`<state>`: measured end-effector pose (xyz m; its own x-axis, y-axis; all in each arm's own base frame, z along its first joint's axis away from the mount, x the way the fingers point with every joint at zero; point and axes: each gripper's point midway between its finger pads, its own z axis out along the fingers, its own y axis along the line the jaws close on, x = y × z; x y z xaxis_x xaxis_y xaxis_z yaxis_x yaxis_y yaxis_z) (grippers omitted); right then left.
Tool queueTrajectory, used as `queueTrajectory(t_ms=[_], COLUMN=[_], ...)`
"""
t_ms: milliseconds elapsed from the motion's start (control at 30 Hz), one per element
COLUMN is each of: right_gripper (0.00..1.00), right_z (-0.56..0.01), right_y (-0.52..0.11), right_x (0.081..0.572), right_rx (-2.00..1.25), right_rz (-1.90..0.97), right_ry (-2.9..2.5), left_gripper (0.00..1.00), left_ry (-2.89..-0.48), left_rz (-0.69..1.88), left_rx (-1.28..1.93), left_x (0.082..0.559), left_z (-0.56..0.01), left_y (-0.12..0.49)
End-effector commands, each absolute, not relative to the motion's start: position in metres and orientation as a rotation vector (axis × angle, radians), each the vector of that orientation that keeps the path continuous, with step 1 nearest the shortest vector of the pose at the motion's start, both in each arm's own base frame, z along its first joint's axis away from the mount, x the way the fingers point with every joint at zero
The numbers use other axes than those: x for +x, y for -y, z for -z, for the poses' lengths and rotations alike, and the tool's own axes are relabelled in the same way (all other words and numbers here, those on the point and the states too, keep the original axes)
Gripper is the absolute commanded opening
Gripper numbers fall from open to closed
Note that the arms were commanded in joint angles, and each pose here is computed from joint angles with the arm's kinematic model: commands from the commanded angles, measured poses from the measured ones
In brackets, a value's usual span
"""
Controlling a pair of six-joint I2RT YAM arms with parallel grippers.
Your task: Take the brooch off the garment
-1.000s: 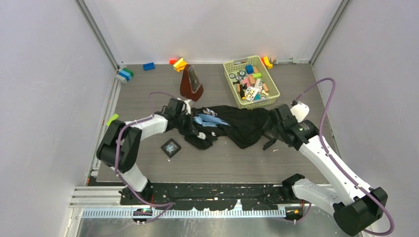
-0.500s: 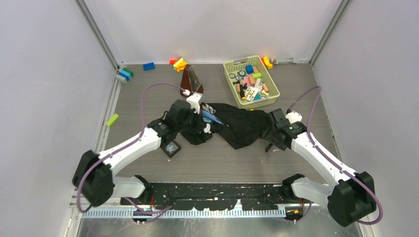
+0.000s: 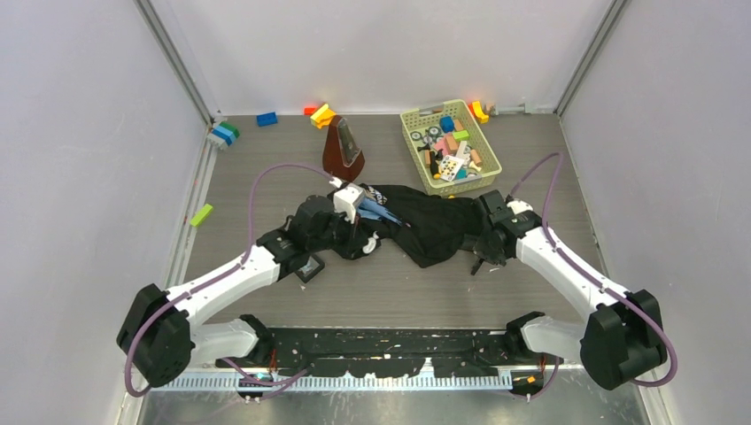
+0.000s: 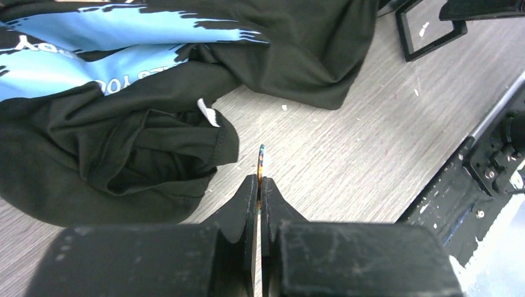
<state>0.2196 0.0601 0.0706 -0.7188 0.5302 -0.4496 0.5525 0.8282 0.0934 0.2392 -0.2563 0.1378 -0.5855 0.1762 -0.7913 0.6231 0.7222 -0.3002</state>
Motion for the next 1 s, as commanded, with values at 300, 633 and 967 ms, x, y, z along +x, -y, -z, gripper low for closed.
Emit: queueTrajectory(t_ms=[300, 633, 967], right_gripper=[0.00, 0.01, 0.21], right_z=[-0.150, -0.127, -0.113], right_y=[-0.114, -0.221, -0.258], right_x=[0.180, 0.154, 0.197], right_rx=[0.513, -0.077, -0.332], right_rz=[-0.310, -0.422, -0.254], right_ry=[-2.863, -3.325, -3.422], left_gripper=[0.00, 0.00, 0.00], left_ry=[-1.794, -1.664, -1.677], left_rz=[0.910, 1.019, 0.989], left_rx=[0.755, 0.804, 0.780], left_x=[0.209, 0.185, 0.187], left_z=[-0.184, -0.203, -0.202], left_y=[0.270, 0.271, 0.266])
